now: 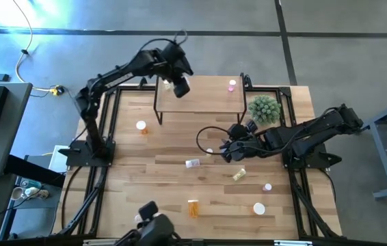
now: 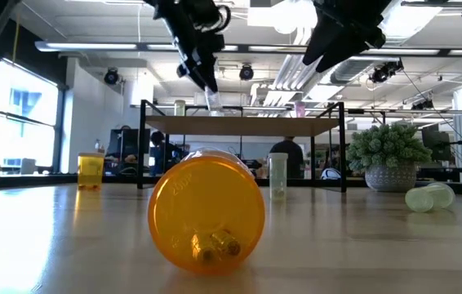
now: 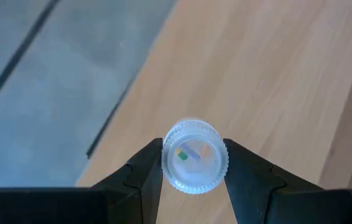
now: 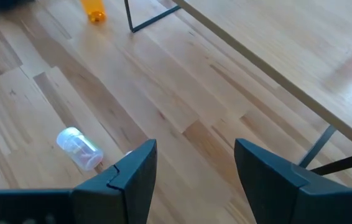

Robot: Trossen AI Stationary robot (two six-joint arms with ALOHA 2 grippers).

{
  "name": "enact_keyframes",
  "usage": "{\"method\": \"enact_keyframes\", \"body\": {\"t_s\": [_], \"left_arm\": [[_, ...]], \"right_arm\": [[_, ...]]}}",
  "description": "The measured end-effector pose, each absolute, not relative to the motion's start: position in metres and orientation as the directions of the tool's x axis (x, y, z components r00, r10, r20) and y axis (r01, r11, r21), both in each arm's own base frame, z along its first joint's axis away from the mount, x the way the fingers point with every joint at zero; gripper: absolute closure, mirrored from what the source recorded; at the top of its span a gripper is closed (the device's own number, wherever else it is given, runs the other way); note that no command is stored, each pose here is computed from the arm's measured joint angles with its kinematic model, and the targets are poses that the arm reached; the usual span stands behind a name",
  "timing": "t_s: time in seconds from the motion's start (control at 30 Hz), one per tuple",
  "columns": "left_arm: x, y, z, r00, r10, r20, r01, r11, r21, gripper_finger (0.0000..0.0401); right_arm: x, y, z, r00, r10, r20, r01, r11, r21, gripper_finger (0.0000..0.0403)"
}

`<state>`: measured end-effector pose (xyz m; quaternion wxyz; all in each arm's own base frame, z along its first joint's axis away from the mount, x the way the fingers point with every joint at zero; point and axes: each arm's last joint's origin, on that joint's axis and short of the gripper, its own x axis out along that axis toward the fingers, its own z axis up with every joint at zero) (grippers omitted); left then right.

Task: Pick and place medicine bottles onto shelf by color
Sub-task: Put the left transparent pill bottle on the shelf

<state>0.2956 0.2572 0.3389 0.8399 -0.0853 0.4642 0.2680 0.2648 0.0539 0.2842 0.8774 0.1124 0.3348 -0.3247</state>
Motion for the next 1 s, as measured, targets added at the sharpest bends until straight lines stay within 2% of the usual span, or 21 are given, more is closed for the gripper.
{"method": "enact_keyframes", "body": {"t_s": [0.23, 1.0], "left_arm": [[0.315, 0.264, 0.309, 0.389, 0.330, -0.860, -0.505, 0.857, 0.100, 0.0265], [0.315, 0.267, 0.309, 0.389, 0.356, -0.850, -0.522, 0.845, 0.115, 0.0263]], "right_arm": [[0.264, 0.054, 0.284, 0.560, -0.496, -0.663, 0.631, 0.774, -0.046, 0.0197], [0.264, 0.054, 0.283, 0.553, -0.498, -0.668, 0.632, 0.773, -0.053, 0.0197]]}}
